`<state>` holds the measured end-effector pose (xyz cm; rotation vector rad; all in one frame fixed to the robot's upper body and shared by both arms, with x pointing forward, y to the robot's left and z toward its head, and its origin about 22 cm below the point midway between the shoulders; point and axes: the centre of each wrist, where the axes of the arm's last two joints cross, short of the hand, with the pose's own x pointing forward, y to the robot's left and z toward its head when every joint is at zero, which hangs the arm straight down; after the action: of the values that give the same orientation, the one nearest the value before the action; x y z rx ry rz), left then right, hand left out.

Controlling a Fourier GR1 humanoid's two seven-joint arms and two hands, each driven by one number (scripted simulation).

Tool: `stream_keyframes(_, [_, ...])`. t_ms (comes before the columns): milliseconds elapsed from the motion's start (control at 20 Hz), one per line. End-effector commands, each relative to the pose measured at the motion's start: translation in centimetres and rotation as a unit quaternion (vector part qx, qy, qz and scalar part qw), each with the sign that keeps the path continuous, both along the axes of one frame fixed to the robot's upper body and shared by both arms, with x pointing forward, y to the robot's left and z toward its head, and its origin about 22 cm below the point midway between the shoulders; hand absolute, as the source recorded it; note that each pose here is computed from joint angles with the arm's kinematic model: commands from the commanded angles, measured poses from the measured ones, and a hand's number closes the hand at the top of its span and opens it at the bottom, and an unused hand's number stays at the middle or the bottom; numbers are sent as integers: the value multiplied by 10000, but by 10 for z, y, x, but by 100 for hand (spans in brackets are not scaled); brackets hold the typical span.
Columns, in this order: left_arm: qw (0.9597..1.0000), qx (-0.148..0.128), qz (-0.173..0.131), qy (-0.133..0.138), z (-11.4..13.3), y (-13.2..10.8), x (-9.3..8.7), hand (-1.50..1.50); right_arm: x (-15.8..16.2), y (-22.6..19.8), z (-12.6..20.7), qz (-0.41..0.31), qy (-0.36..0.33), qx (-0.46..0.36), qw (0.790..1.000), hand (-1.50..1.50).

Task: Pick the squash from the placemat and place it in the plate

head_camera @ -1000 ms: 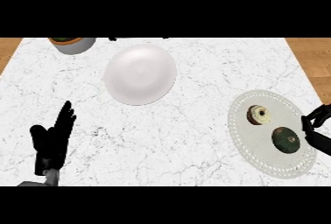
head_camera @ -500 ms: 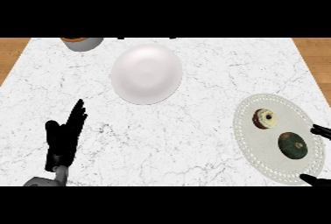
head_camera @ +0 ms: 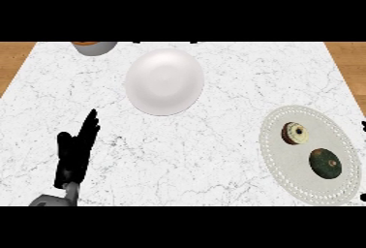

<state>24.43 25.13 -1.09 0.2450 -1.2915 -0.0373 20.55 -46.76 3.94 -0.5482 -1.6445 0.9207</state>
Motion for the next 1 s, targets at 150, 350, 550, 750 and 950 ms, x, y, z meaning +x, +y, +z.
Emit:
stream_keyframes(150, [10000,40,68,3,-9,7,-2,0,18,26,25,269,1376,-1162,9833,-150])
stream_keyframes(350, [10000,-9,34,23,5,-5,8,0,24,44,12,265,1696,-1194,9779,-150])
stream_keyframes(550, [9999,15,127,8,4,-11,5,0,29,45,16,193,1855,-1289,9740,-150])
stream_keyframes(750, [10000,-25,-16,-3,-17,-7,-7,0,48,49,-14,216,1980,-1372,9703,-150])
stream_keyframes(950, [10000,-6,3,14,3,0,-1,0,52,30,-5,296,2006,-1418,9689,-150])
